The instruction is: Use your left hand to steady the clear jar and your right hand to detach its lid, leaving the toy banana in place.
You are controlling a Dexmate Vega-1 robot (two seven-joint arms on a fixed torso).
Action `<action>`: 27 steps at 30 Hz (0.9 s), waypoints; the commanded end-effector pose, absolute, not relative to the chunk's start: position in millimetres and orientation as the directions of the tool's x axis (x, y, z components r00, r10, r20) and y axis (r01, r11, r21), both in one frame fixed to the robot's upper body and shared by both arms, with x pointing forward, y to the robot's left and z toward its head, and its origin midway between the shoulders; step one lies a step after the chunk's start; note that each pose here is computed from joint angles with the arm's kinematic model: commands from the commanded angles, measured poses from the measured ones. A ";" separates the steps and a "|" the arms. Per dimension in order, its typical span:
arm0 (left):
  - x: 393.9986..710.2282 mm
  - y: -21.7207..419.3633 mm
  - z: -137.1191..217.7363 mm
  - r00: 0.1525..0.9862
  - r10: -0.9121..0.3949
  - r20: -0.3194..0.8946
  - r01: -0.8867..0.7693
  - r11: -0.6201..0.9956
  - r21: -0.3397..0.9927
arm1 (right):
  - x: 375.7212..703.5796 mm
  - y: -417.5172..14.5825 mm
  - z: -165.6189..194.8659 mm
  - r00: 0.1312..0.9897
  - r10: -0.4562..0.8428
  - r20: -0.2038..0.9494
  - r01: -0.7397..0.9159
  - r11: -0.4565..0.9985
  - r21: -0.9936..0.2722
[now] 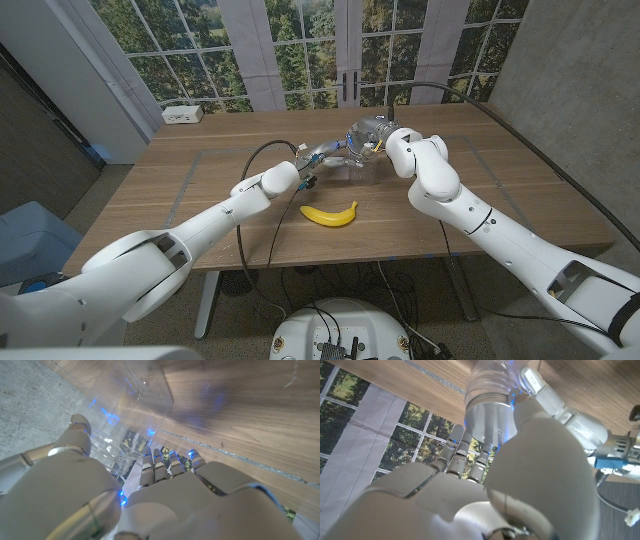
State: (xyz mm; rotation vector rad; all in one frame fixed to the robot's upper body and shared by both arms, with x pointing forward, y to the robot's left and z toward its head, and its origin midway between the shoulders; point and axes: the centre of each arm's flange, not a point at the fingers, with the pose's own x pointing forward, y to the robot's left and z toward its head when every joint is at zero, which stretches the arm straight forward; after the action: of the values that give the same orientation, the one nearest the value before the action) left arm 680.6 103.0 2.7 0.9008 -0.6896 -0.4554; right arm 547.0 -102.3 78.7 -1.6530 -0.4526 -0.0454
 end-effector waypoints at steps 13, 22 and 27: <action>688.4 100.9 6.3 0.697 -0.631 0.341 0.088 0.548 0.832 | 547.8 -132.4 94.0 0.851 0.264 0.453 0.426 0.157 -0.891; 689.9 100.4 8.7 0.686 -0.648 0.333 0.108 0.542 0.833 | 553.3 -142.0 91.5 0.844 0.242 0.478 0.436 0.209 -0.875; 691.4 101.6 10.5 0.693 -0.650 0.312 0.126 0.535 0.835 | 553.0 -144.6 91.2 0.842 0.235 0.486 0.442 0.218 -0.870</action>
State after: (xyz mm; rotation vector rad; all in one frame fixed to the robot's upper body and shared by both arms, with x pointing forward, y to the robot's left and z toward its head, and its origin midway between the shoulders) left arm 689.5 101.5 6.1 0.8976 -0.6781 -0.4826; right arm 550.8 -134.8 91.8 -1.4191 -0.5854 -0.1272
